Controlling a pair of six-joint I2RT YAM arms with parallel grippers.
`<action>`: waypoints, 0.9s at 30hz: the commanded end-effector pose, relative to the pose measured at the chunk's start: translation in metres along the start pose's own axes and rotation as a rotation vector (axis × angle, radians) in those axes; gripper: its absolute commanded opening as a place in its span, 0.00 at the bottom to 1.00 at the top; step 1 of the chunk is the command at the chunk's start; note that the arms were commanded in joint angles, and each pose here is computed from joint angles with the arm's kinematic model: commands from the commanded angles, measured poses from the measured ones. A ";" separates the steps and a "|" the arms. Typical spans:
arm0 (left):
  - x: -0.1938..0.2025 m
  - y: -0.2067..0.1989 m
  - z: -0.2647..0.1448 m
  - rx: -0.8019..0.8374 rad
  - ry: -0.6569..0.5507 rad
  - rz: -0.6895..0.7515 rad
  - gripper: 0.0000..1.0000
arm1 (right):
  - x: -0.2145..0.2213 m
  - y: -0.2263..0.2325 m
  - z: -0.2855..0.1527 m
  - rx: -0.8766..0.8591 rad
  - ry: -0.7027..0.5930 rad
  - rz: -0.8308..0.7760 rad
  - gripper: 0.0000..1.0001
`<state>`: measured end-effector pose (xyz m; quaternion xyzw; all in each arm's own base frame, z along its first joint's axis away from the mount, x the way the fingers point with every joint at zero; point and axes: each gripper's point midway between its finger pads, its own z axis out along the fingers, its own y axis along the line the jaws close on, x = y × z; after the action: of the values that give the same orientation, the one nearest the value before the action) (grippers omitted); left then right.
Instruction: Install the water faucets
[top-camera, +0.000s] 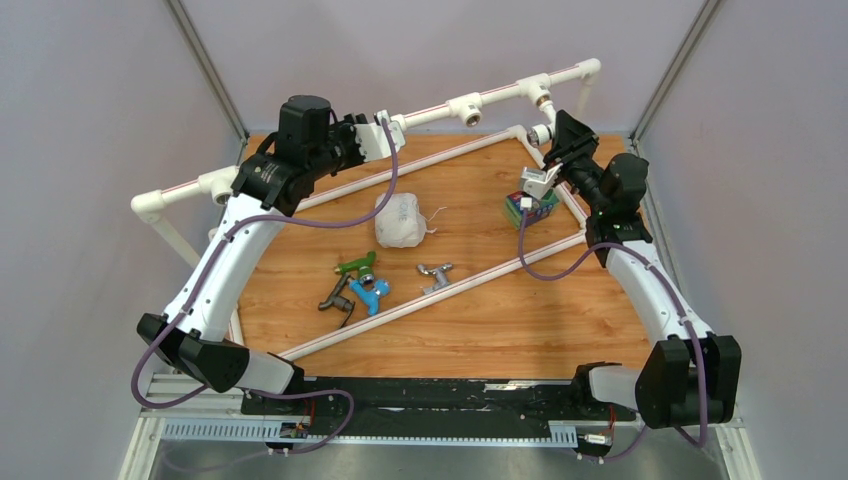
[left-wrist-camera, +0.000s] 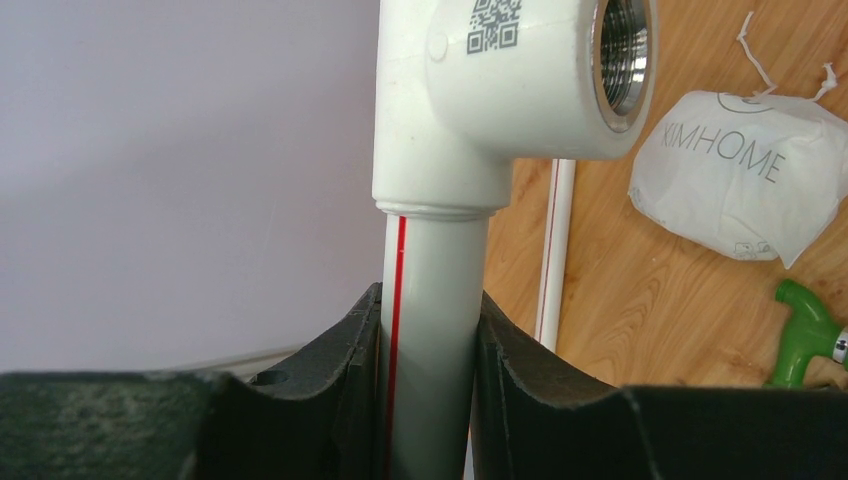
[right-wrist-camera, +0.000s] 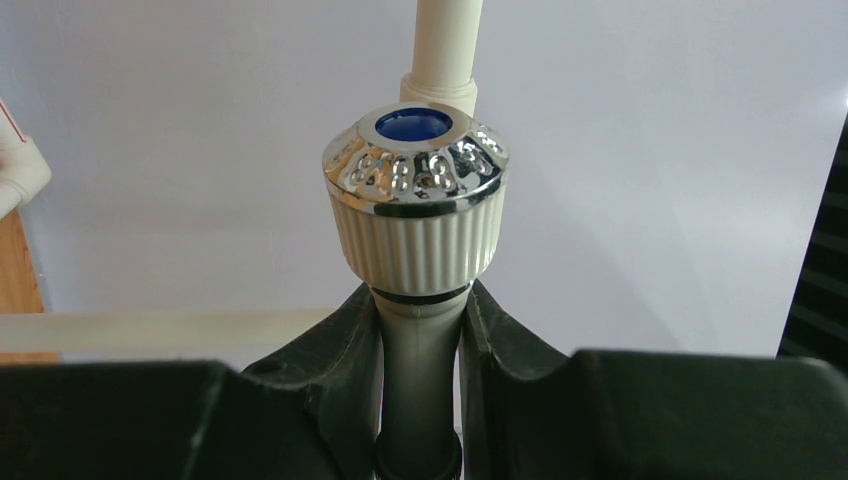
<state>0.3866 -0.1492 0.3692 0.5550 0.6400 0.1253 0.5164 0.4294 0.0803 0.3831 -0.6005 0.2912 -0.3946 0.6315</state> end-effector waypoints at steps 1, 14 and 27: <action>0.004 -0.033 -0.002 0.105 -0.007 -0.141 0.00 | 0.006 -0.016 0.001 0.019 0.021 0.044 0.00; -0.003 -0.033 -0.009 0.113 -0.044 -0.149 0.00 | -0.003 0.007 0.017 0.050 -0.054 0.382 0.00; -0.008 -0.037 -0.011 0.130 -0.072 -0.156 0.00 | -0.028 -0.003 0.021 0.128 -0.218 0.880 0.00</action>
<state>0.3873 -0.1477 0.3704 0.5514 0.6385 0.1223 0.5229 0.4378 0.0987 0.3835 -0.4640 0.4042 -0.1566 0.7725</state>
